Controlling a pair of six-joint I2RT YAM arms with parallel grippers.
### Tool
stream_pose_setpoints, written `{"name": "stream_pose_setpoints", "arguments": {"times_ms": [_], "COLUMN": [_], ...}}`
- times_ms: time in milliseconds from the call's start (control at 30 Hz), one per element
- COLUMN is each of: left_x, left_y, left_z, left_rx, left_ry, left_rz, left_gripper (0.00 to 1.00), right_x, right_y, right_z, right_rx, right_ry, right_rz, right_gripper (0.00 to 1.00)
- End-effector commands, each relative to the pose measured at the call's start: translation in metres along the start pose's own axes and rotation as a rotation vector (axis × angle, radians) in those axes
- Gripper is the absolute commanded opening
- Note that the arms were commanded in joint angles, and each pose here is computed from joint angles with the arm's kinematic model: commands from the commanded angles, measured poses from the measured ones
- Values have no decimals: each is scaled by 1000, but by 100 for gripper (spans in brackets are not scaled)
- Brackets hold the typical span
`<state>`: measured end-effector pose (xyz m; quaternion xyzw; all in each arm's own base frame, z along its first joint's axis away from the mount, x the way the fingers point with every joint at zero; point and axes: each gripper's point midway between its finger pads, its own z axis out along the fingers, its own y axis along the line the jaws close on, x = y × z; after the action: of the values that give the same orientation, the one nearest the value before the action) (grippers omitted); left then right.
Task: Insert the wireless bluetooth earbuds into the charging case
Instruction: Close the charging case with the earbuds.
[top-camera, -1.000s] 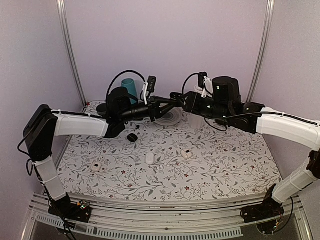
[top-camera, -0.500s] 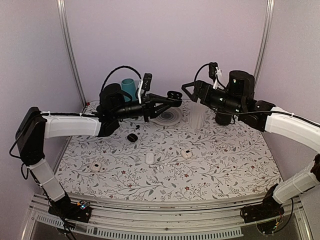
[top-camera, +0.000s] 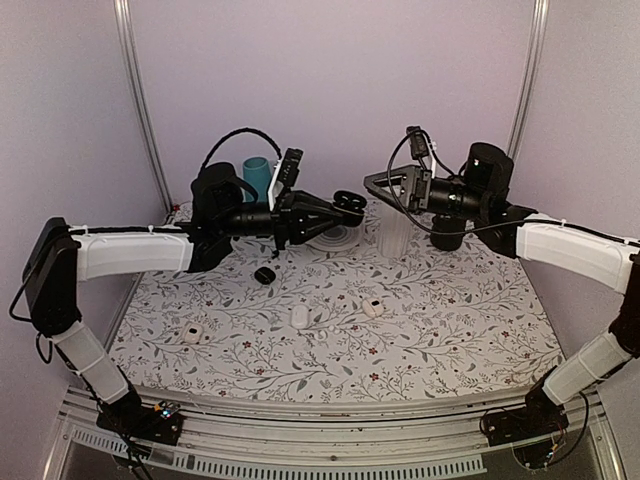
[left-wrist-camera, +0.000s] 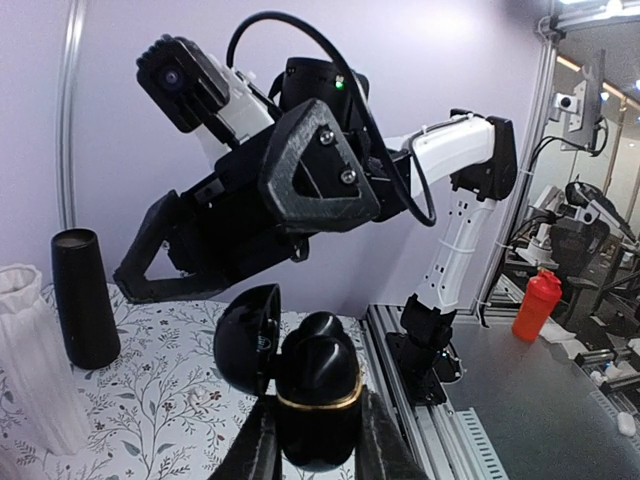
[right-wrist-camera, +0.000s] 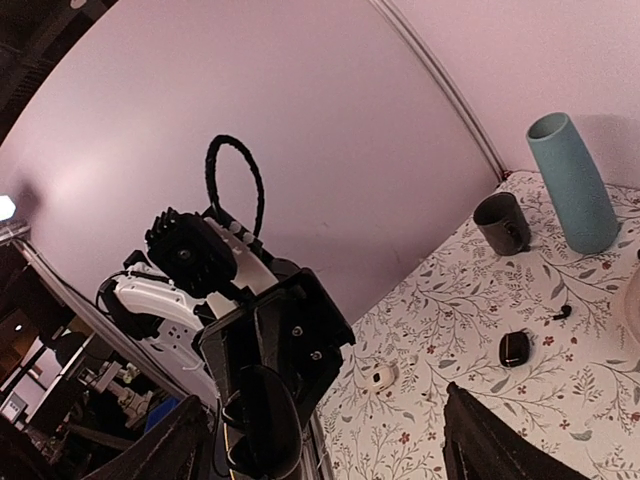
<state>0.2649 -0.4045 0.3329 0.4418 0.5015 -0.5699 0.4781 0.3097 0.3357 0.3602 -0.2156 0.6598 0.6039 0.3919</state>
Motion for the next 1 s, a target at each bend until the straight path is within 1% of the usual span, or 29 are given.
{"name": "stream_pose_setpoints", "arguments": {"times_ms": [0,233,500,967], "left_x": [-7,-7,-6,0], "left_y": [-13,-12,-5,3], "left_z": [-3,-2,-2,-1], "left_rx": [45,34,0,-32], "left_ry": [11,9,6,12], "left_rz": [26,28,26,4], "left_gripper": [0,0,0,0], "right_x": [13,28,34,31], "right_y": [30,34,47,57], "right_z": [2,6,11,9], "right_rx": [-209,-279,-313,-319], "right_ry": [75,133,159,148], "right_rz": [3,57,40,0], "right_gripper": [79,78,78,77]}}
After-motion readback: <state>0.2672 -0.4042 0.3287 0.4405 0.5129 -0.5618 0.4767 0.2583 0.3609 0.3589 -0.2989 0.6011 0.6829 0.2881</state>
